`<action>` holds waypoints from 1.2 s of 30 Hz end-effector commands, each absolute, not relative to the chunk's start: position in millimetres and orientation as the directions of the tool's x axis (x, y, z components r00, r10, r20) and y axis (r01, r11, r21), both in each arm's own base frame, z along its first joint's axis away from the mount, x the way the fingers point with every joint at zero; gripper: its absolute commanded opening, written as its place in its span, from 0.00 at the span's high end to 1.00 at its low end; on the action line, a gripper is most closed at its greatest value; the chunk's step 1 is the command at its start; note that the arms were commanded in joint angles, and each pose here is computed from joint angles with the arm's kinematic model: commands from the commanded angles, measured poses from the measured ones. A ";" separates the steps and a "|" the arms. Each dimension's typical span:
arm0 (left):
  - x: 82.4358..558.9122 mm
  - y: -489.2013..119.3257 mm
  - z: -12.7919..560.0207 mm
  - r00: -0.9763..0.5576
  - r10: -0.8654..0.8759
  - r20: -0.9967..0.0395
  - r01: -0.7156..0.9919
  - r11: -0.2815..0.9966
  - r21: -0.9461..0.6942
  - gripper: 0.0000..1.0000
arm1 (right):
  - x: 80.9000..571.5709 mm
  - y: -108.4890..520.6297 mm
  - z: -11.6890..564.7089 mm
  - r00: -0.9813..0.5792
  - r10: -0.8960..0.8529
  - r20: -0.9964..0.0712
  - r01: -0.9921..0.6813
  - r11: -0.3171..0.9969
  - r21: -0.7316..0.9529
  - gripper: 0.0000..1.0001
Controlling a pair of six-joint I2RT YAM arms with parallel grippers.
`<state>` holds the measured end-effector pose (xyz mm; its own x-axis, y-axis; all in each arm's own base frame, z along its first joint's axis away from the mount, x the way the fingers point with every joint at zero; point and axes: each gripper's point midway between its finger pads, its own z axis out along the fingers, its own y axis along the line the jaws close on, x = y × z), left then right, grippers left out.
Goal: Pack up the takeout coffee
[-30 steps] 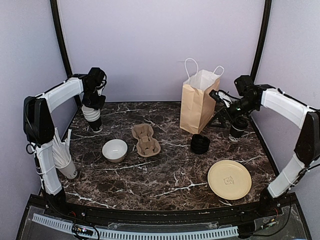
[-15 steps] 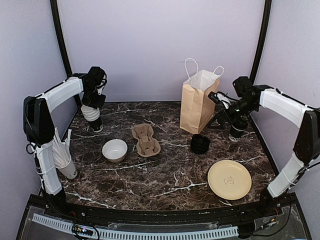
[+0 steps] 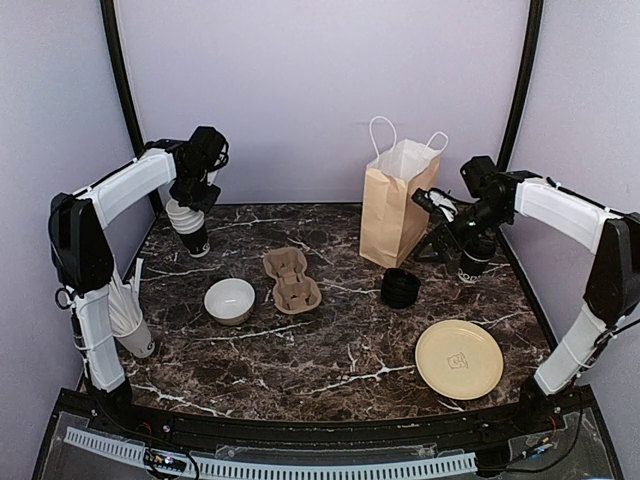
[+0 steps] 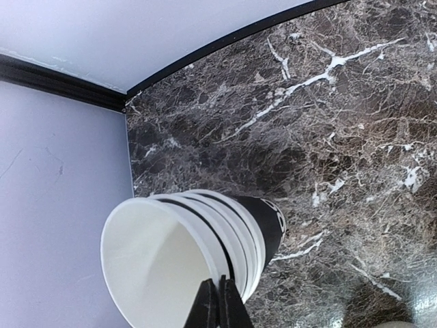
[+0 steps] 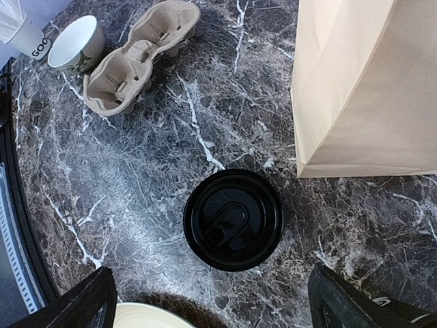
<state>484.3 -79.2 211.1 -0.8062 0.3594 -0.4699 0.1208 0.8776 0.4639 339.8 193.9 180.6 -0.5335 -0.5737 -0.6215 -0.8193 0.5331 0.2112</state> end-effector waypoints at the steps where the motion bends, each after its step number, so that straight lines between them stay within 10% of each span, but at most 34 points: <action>1: 479.3 -73.1 233.8 -0.808 0.362 -0.465 0.109 0.867 0.486 1.00 | 339.1 201.3 188.3 -0.507 -0.582 -0.635 -0.838 0.505 0.207 0.01; 11: 486.7 -61.2 223.5 -0.828 0.369 -0.422 0.090 0.830 0.550 1.00 | 335.2 201.2 189.6 -0.496 -0.588 -0.638 -0.844 0.498 0.198 0.01; 15: 481.8 -100.5 201.2 -0.837 0.321 -0.443 0.210 0.936 0.281 1.00 | 334.0 202.9 190.3 -0.494 -0.589 -0.640 -0.848 0.489 0.204 0.01; 24: 479.5 -56.1 217.4 -0.842 0.373 -0.389 0.101 0.818 0.566 1.00 | 331.0 204.5 189.8 -0.488 -0.594 -0.639 -0.853 0.481 0.204 0.01; 30: 473.4 -107.1 192.7 -0.844 0.324 -0.428 0.242 0.942 0.234 1.00 | 329.3 208.3 191.3 -0.483 -0.600 -0.638 -0.859 0.468 0.210 0.01; 33: 481.9 -69.4 213.4 -0.837 0.366 -0.406 0.097 0.830 0.550 1.00 | 328.4 209.3 191.8 -0.478 -0.607 -0.635 -0.861 0.466 0.202 0.01; 36: 481.1 -72.4 212.1 -0.859 0.298 -0.417 0.104 0.898 0.428 1.00 | 327.1 208.2 192.7 -0.474 -0.610 -0.635 -0.862 0.469 0.194 0.02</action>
